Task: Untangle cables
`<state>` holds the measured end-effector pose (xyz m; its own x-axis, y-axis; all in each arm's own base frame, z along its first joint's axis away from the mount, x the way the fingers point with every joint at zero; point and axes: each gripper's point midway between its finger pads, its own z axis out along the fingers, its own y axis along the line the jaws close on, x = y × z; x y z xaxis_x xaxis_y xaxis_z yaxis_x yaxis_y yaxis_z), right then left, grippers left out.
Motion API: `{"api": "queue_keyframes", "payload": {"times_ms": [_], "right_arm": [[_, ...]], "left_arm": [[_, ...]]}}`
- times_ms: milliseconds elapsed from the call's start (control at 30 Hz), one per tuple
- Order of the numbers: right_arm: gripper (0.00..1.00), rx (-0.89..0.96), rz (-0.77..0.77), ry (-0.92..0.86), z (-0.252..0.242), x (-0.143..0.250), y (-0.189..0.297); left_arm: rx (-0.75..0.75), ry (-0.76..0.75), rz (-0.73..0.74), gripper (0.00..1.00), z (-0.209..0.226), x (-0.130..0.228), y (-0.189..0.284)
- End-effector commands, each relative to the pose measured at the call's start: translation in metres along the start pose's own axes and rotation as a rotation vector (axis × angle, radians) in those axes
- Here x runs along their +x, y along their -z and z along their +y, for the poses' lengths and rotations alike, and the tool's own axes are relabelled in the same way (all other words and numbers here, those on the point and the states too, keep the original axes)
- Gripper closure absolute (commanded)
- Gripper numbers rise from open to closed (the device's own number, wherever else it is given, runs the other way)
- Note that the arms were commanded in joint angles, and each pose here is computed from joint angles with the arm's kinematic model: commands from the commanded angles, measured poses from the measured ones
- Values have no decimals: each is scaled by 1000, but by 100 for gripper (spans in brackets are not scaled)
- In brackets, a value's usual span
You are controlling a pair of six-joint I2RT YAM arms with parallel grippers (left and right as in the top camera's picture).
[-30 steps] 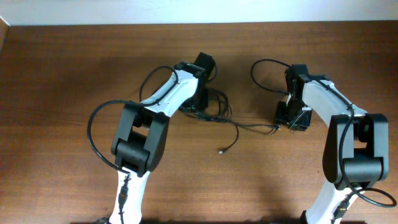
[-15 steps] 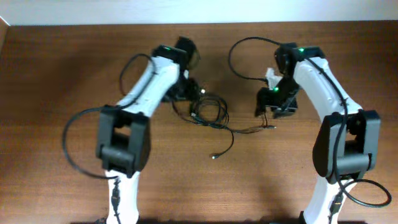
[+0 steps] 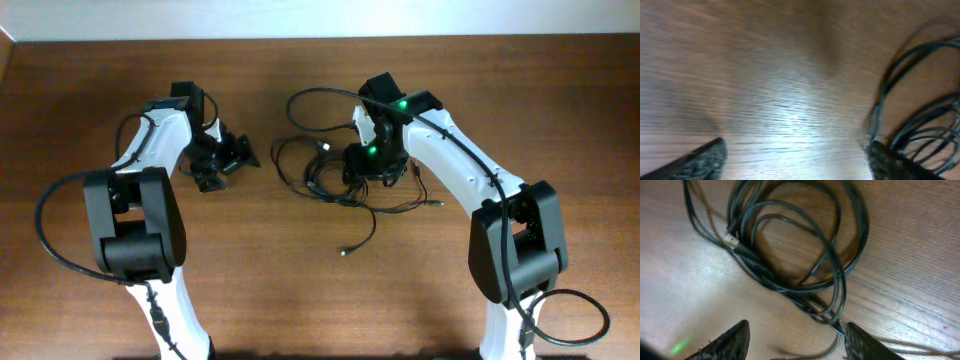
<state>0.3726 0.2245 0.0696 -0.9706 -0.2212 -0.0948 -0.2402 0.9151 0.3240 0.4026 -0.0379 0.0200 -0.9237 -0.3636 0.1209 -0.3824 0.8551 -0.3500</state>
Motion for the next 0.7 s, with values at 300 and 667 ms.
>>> {"api": "queue_keyframes", "payload": {"times_ms": [300,667], "right_arm": [[50,132,-43,433,41,17,-46],[96,93,-109,437,36,21,-81]], "left_arm": [[53,-52,-9,0,-22,3,-2],[55,-52,-12,1,-22,2,-2]]}}
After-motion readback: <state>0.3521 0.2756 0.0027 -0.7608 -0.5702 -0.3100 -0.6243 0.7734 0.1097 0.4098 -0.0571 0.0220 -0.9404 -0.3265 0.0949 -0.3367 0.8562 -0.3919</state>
